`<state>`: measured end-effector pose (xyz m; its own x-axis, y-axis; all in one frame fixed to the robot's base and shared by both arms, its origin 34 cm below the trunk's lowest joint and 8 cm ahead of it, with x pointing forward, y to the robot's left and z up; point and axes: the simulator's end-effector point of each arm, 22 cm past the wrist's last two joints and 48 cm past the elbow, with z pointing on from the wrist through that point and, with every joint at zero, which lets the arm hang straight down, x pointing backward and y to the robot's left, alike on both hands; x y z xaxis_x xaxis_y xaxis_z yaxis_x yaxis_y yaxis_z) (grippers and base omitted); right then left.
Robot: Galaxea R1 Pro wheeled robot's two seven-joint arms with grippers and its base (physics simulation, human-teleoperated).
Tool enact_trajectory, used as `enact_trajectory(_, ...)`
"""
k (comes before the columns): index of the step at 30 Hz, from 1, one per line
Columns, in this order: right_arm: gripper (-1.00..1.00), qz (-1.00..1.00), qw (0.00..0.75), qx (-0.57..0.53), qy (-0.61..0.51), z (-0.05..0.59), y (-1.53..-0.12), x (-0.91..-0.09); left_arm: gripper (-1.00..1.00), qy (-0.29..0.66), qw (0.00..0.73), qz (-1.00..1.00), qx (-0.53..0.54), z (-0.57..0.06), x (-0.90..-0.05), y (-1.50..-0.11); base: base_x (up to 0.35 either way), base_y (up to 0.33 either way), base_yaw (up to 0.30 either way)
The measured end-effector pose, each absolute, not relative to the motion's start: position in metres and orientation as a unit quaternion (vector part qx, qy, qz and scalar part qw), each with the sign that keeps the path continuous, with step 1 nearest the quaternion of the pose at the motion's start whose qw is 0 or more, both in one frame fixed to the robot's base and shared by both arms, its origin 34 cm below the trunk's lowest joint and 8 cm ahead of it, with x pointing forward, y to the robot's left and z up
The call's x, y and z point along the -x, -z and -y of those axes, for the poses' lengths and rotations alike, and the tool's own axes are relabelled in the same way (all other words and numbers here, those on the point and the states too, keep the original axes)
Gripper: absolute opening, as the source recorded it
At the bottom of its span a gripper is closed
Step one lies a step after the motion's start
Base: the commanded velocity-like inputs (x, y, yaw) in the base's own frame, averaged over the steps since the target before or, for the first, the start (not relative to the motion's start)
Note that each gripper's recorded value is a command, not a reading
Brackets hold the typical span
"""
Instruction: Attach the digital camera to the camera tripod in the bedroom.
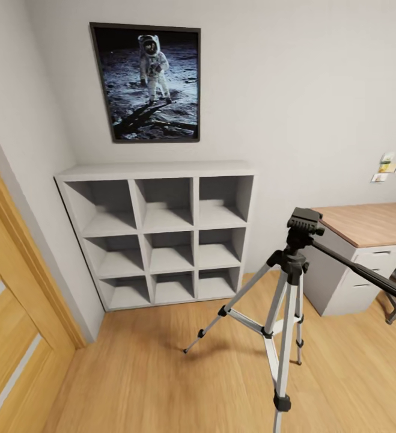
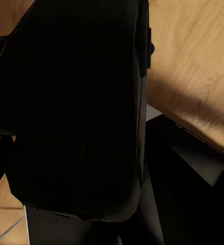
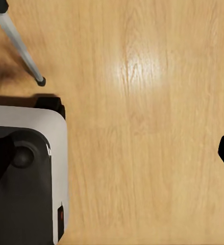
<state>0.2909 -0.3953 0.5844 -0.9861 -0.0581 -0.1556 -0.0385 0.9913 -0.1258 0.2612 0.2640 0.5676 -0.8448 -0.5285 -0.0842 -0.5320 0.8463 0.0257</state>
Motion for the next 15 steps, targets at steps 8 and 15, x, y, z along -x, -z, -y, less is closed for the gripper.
enact_trajectory(8, 1.00, -0.995, 0.080, 0.024, 0.061, 0.3951, -0.5844, -0.2912, -1.00, -0.024, 0.037, -0.960, 0.276, -0.2643, -0.2612, -0.5677, 0.000, 0.015, -0.095)
enact_trajectory(15, 1.00, -0.995, 0.080, 0.024, 0.061, 0.3952, -0.5844, -0.2909, -1.00, -0.024, 0.037, -0.960, 0.276, -0.2640, -0.2613, -0.5677, 0.000, 0.000, -0.261)
